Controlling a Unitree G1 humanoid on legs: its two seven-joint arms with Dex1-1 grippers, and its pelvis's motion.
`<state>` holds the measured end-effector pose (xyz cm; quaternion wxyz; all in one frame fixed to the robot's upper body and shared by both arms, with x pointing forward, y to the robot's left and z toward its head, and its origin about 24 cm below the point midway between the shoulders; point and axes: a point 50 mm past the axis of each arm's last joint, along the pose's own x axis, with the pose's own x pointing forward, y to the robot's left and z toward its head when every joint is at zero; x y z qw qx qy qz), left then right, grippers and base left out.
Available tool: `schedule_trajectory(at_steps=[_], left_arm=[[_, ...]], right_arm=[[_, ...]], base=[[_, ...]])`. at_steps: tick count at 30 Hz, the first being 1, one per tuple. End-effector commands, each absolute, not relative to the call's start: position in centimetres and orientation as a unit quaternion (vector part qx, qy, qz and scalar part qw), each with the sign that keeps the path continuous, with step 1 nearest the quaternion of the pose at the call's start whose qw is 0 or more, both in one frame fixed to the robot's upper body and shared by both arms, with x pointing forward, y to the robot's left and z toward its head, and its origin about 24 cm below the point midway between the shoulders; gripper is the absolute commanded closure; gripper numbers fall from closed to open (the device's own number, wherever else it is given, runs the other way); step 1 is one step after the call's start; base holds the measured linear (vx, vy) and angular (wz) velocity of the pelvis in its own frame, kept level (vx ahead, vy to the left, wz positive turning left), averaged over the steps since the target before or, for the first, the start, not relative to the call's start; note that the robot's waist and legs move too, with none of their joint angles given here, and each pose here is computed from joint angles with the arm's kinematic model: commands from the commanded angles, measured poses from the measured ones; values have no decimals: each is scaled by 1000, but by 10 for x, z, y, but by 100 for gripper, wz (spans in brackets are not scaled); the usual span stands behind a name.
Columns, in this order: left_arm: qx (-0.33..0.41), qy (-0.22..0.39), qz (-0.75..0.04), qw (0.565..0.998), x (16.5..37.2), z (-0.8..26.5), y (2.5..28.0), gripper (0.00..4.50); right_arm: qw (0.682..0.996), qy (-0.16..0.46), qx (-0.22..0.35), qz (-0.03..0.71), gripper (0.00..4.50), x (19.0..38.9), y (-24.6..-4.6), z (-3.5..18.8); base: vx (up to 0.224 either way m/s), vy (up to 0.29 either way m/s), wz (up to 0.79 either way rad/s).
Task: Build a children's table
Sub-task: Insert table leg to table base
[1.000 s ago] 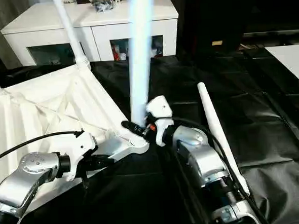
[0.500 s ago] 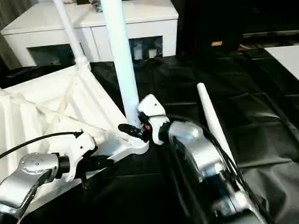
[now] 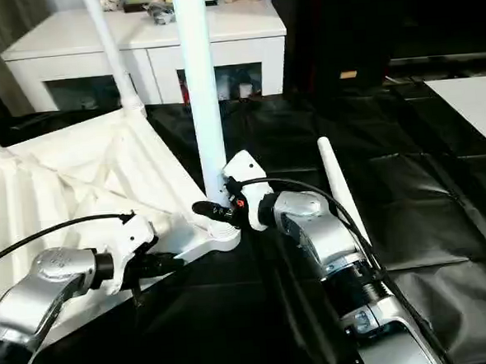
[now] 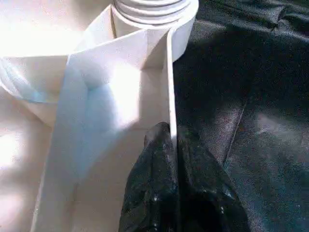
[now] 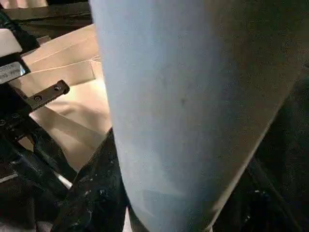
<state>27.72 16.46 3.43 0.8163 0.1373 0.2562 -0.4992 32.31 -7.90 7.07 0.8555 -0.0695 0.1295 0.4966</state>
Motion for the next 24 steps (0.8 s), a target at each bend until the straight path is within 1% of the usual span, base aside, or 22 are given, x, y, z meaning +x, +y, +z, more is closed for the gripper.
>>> schedule_trajectory(at_steps=[1,2,3,5,7,11,14,17,18,19,20,21,22,24], left_arm=[[136,215,-481,839,290,48,165,450],[136,217,-476,841,291,47,165,450],[138,221,-456,851,297,46,165,450],[132,229,-425,866,302,43,162,450],[121,234,-397,879,307,41,158,450],[86,261,-342,898,313,34,137,450],[80,281,-317,902,318,30,121,450],[94,285,-306,903,324,28,103,450],[94,285,-306,903,324,28,103,450],[92,286,-299,906,327,29,97,450],[91,288,-280,911,332,30,89,450],[91,288,-280,911,332,30,89,450],[97,289,-264,915,337,30,86,450],[98,290,-260,916,338,31,86,450]], right_arm=[[841,238,-73,481,266,308,-87,23],[845,235,-75,474,266,309,-87,23],[861,232,-80,446,266,313,-88,23],[883,231,-73,401,266,317,-88,21],[899,234,-62,365,266,320,-88,18],[927,250,-53,274,266,322,-85,7],[939,260,-50,221,266,324,-78,3],[946,270,-35,175,266,328,-69,1],[946,270,-35,175,266,328,-69,1],[948,275,-25,158,266,330,-66,0],[951,286,-9,120,266,332,-62,-1],[951,286,-9,120,266,332,-62,-1],[953,289,3,94,266,335,-59,0],[953,288,10,91,266,336,-57,1]], base=[[0,0,0],[0,0,0],[0,0,0],[0,0,0],[0,0,0],[0,0,0],[-31,57,-6],[-33,58,-4],[-41,59,-6],[-44,60,-3],[-44,60,-3],[-50,64,-1],[-56,63,0],[-71,64,0]])
